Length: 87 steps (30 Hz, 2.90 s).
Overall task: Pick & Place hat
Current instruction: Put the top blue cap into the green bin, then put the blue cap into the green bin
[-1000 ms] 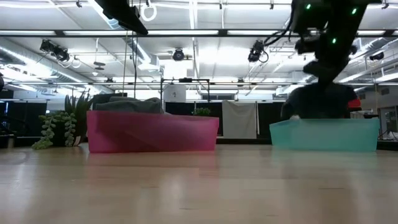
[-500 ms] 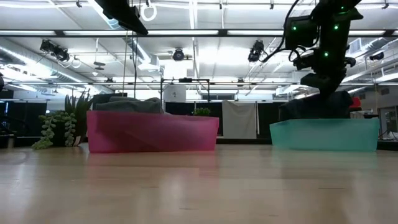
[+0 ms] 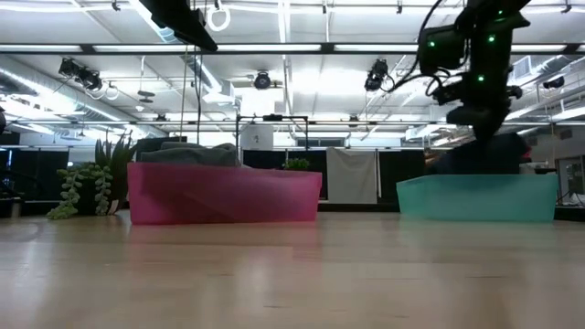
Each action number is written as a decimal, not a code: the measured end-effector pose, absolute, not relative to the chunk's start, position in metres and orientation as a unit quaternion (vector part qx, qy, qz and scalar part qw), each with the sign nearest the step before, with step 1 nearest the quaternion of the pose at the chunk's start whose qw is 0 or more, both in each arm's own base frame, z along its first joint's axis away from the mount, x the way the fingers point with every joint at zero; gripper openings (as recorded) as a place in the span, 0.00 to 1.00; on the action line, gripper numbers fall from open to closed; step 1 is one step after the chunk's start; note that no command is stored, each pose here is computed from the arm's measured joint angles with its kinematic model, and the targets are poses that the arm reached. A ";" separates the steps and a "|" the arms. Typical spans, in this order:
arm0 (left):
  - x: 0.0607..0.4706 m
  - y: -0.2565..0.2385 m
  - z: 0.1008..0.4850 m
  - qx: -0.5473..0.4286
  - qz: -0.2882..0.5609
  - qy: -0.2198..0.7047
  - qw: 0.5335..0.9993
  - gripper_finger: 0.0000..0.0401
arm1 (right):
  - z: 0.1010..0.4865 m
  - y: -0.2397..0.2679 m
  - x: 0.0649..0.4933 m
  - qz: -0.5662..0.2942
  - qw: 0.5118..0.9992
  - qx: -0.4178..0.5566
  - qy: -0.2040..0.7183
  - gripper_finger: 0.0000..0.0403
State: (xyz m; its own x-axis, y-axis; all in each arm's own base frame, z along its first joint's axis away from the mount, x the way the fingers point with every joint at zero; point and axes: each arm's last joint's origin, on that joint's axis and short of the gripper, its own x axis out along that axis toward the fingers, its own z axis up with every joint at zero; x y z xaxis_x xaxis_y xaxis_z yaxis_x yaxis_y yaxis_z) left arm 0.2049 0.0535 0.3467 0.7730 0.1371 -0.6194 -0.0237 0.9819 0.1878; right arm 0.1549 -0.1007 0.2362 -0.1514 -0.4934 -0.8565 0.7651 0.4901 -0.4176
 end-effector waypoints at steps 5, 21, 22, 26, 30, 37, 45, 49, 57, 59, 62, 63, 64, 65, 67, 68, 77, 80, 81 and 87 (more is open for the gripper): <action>0.205 0.054 0.347 0.065 0.050 0.333 0.939 0.35 | 0.238 -0.107 0.168 -0.451 0.697 0.095 0.550 0.01; 0.204 0.053 0.345 0.047 0.054 0.341 0.937 0.35 | 0.237 -0.120 0.173 -0.451 0.728 0.106 0.506 0.19; 0.204 0.053 0.345 0.047 0.054 0.342 0.937 0.35 | 0.236 -0.121 0.171 -0.463 0.720 0.110 0.505 0.22; 0.204 0.053 0.345 0.046 0.054 0.343 0.937 0.35 | 0.232 -0.124 0.164 -0.485 0.700 0.118 0.510 0.29; 0.204 0.053 0.345 0.046 0.054 0.343 0.937 0.35 | 0.233 -0.126 0.165 -0.484 0.702 0.114 0.509 0.32; 0.204 0.053 0.345 0.046 0.054 0.342 0.937 0.35 | 0.237 -0.126 0.181 -0.368 0.787 0.102 0.484 0.32; 0.204 0.053 0.345 0.046 0.054 0.343 0.937 0.35 | 0.234 -0.131 0.195 -0.338 0.817 0.078 0.461 0.29; 0.204 0.053 0.345 0.046 0.054 0.343 0.937 0.35 | 0.218 -0.136 0.206 -0.300 0.819 0.100 0.478 0.18; 0.204 0.053 0.345 0.046 0.054 0.343 0.937 0.35 | 0.192 -0.143 0.208 -0.370 0.748 0.100 0.542 0.04; 0.204 0.053 0.345 0.046 0.054 0.342 0.937 0.35 | 0.192 -0.142 0.206 -0.381 0.737 0.101 0.549 0.03; 0.204 0.053 0.345 0.047 0.054 0.342 0.937 0.35 | 0.195 -0.140 0.203 -0.378 0.739 0.105 0.548 0.01; 0.204 0.053 0.345 0.046 0.054 0.342 0.937 0.35 | 0.197 -0.138 0.203 -0.376 0.743 0.106 0.544 0.01; 0.204 0.053 0.345 0.046 0.054 0.342 0.937 0.35 | 0.200 -0.136 0.204 -0.370 0.749 0.107 0.539 0.02; 0.204 0.053 0.345 0.046 0.054 0.342 0.937 0.35 | 0.204 -0.134 0.205 -0.362 0.757 0.111 0.533 0.02; 0.204 0.053 0.345 0.046 0.054 0.342 0.937 0.35 | 0.220 -0.130 0.210 -0.345 0.780 0.113 0.509 0.02; 0.204 0.053 0.345 0.044 0.054 0.342 0.937 0.35 | 0.229 -0.127 0.213 -0.335 0.794 0.114 0.495 0.01; 0.201 0.031 0.339 -0.042 -0.076 0.370 0.925 0.35 | 0.294 -0.075 0.232 -0.266 0.865 0.073 0.419 0.00; 0.196 0.014 0.333 -0.092 -0.077 0.422 0.899 0.35 | 0.295 -0.060 0.229 -0.281 0.850 0.084 0.438 0.00; 0.193 0.007 0.330 -0.103 -0.073 0.445 0.886 0.35 | 0.294 -0.056 0.227 -0.284 0.843 0.092 0.447 0.00; 0.180 -0.043 0.308 -0.154 -0.032 0.600 0.784 0.29 | 0.285 -0.042 0.221 -0.300 0.806 0.129 0.494 0.01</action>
State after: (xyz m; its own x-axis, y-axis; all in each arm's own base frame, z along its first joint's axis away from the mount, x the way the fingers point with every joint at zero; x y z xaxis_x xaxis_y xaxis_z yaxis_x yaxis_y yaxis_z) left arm 0.1800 -0.0429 0.3081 0.2782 -0.2355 -0.9312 -0.1351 0.9502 -0.2807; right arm 0.2206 -0.0424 0.2847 0.3331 -0.3553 -0.8734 0.6107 0.7870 -0.0873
